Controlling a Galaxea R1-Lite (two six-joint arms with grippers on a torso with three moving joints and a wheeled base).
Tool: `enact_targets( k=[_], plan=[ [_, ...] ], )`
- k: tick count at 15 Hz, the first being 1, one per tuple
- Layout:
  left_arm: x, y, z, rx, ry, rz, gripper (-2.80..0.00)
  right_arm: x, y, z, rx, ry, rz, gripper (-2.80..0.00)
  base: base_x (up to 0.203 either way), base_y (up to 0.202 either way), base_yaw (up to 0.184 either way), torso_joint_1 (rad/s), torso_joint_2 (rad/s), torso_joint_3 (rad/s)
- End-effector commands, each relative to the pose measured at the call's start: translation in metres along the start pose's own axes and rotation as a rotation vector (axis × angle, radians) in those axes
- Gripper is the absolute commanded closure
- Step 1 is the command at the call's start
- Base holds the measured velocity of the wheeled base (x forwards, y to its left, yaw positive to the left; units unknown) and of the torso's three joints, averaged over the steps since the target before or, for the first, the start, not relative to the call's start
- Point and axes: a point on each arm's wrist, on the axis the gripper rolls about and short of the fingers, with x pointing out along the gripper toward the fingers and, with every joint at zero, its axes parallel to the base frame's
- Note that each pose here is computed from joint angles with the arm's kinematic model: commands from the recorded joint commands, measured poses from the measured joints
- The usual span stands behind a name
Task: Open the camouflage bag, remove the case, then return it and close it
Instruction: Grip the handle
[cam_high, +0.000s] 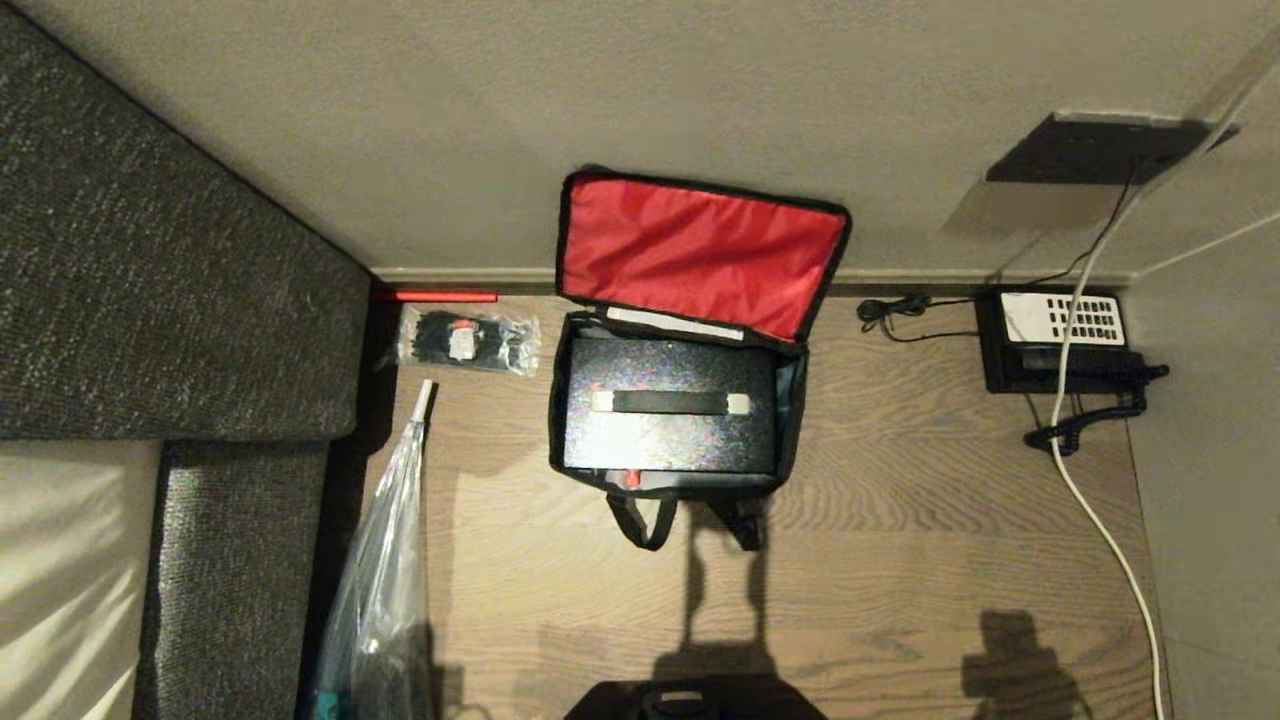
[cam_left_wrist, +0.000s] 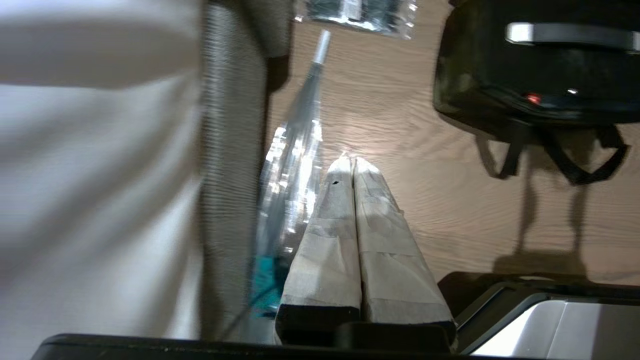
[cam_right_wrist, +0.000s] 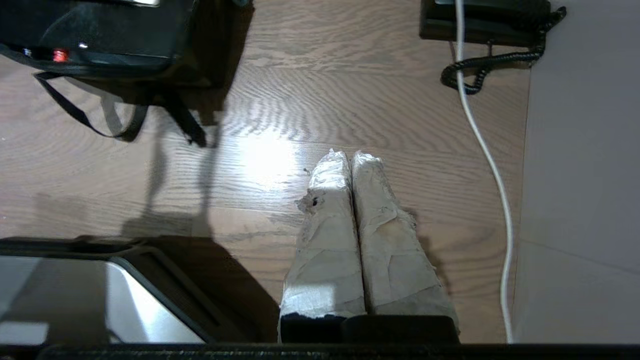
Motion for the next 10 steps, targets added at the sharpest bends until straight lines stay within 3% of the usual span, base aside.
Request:
enact_targets(
  k=[1, 4, 10],
  plan=[
    [0.0001, 0.0000, -0.0009, -0.001, 0.001, 0.002, 0.00, 0.0003, 0.0000, 0.0000, -0.001, 0.004, 0.003, 0.00, 0.000, 0.192, -0.003, 0.004, 0.00, 0.005],
    [0.0000, 0.0000, -0.0005, -0.001, 0.000, 0.001, 0.00, 0.0003, 0.0000, 0.0000, -0.001, 0.004, 0.002, 0.00, 0.000, 0.136, -0.004, -0.001, 0.00, 0.004],
    [0.0001, 0.0000, -0.0009, -0.001, 0.001, 0.002, 0.00, 0.0003, 0.0000, 0.0000, -0.001, 0.004, 0.003, 0.00, 0.000, 0.000, 0.000, 0.000, 0.00, 0.000]
  ],
)
